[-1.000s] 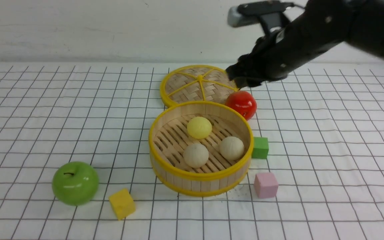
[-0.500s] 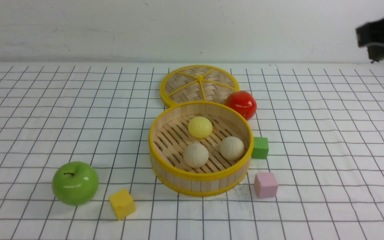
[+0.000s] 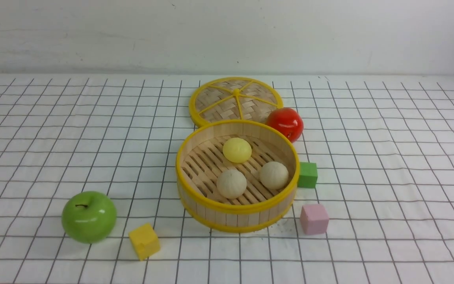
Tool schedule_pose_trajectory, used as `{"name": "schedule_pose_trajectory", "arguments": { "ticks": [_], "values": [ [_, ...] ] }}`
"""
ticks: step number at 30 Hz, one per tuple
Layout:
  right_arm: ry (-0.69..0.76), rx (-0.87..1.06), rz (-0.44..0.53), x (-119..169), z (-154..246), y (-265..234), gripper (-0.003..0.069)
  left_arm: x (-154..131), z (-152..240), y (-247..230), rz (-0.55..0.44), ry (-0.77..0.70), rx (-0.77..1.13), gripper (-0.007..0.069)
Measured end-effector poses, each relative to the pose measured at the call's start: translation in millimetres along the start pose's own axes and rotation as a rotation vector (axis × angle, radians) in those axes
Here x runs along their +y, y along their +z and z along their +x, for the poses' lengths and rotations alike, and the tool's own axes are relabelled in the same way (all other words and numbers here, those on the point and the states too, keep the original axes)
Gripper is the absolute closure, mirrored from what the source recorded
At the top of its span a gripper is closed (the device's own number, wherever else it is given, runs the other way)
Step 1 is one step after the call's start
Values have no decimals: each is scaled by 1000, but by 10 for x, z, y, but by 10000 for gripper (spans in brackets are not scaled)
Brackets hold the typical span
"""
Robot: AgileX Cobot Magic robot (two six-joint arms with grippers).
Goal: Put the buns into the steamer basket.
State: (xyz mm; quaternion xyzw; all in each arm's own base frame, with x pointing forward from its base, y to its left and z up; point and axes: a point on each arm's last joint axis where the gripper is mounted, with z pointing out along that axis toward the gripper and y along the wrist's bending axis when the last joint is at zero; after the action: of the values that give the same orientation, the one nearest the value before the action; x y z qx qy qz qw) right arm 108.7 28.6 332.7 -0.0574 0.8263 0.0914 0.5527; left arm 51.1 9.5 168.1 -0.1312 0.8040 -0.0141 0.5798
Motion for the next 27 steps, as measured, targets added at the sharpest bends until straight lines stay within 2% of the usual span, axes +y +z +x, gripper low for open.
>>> {"name": "schedule_pose_trajectory", "arguments": {
  "ticks": [6, 27],
  "values": [
    [7, -28, -3, -47, 250, -148, 676, 0, 0, 0, 0, 0, 0, 482],
    [7, -33, -3, -51, 271, -162, 659, 0, 0, 0, 0, 0, 0, 482]
  ]
}}
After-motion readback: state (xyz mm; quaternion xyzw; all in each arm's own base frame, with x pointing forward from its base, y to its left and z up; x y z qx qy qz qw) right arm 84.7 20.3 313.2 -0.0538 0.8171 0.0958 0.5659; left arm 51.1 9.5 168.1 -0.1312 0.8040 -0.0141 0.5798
